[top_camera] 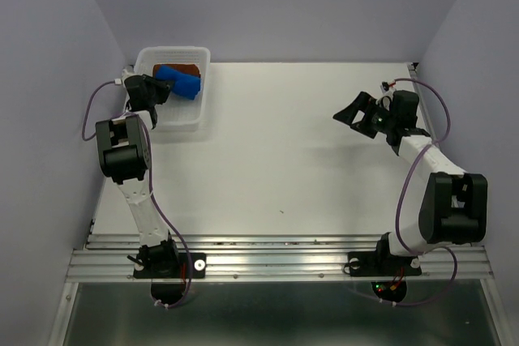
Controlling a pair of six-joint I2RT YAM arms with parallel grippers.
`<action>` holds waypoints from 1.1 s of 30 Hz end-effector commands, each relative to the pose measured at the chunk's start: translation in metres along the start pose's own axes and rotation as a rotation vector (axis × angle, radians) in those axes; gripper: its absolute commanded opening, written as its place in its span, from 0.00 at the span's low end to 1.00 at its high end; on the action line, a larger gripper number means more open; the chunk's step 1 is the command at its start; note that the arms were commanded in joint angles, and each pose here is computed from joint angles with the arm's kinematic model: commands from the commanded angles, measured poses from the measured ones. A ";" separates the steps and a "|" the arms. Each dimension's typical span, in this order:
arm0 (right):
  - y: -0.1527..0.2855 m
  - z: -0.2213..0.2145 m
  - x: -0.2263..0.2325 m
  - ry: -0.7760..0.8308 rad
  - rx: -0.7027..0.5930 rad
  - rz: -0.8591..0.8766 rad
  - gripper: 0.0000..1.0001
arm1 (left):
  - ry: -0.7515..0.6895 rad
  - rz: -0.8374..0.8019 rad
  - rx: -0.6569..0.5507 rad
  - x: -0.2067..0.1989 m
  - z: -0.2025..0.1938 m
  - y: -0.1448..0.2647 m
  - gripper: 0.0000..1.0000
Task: Roll the towels
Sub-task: Place the rolled towel into the container
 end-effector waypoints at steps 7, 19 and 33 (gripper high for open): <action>-0.005 0.024 0.008 0.041 -0.065 0.016 1.00 | 0.048 0.032 -0.077 0.003 0.017 0.005 0.00; -0.011 0.024 0.003 0.026 -0.058 0.006 1.00 | 0.130 0.267 -0.107 0.046 0.019 -0.001 0.00; -0.017 0.022 -0.001 0.019 -0.051 0.011 1.00 | 0.089 0.323 -0.027 0.045 0.011 -0.019 0.15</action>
Point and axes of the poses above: each gripper's point midway between its finger pads, its own y axis back along the fingers, its own x axis along the line the jaws close on, z = x × y, the point moved 2 cm from there along y, back along the fingers, and after that the axes turned 5 degrees about y, right-handed, at the moved point
